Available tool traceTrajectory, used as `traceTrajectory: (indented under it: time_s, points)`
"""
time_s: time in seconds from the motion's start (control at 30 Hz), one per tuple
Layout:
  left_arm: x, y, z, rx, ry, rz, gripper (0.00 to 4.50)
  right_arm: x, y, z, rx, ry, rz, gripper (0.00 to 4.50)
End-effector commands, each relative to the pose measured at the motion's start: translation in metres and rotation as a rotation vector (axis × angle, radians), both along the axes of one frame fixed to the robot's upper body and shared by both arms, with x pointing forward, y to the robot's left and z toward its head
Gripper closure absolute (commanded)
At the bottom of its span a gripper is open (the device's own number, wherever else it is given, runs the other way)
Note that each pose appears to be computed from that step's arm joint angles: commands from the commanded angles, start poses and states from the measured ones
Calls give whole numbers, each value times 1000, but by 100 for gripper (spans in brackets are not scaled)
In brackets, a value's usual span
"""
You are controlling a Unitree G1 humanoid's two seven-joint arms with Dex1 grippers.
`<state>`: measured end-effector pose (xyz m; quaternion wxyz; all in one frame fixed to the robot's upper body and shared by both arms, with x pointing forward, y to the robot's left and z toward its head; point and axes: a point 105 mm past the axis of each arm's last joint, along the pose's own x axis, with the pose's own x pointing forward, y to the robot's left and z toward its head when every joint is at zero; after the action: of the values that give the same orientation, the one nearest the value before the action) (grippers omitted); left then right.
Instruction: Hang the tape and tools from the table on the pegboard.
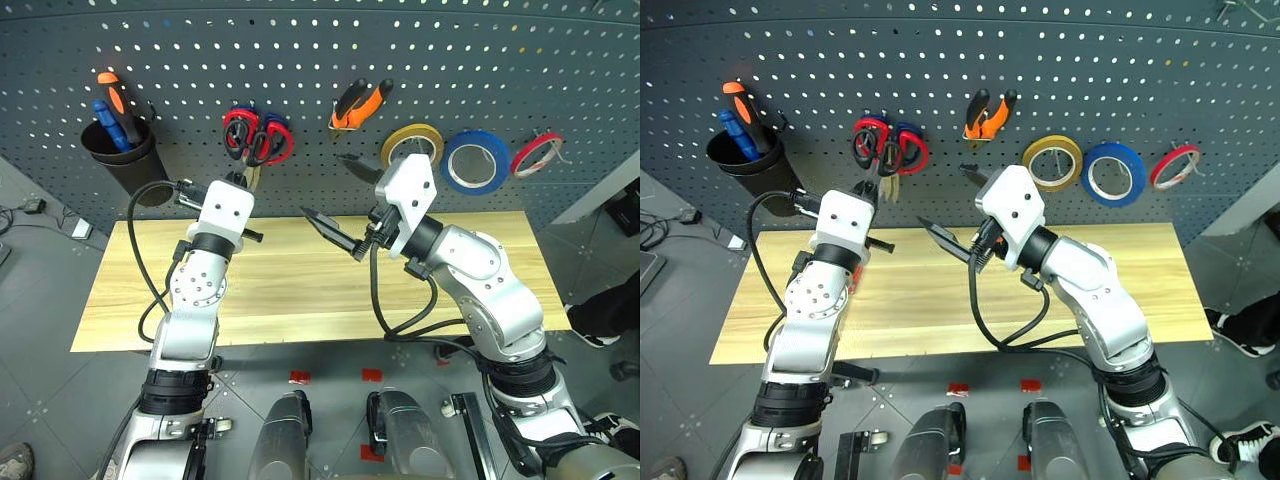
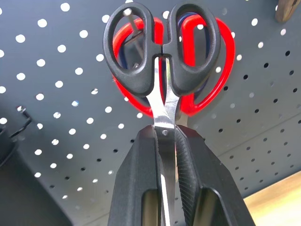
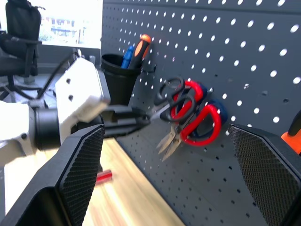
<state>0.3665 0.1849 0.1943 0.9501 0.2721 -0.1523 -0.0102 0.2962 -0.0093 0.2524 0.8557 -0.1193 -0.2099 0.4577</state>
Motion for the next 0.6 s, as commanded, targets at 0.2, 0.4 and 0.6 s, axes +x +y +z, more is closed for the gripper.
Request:
traceTrajectory:
  time_s: [0.2,0.4,0.6]
  points:
    - [1,24,-38,-99,183,34,182,-10,5,-2,0,-5,21,0]
    - [-6,63,-108,-336,521,123,9,-6,10,-36,-113,121,-26,0]
    - [-2,105,-127,-529,640,188,9,-14,21,-72,-243,298,-18,0]
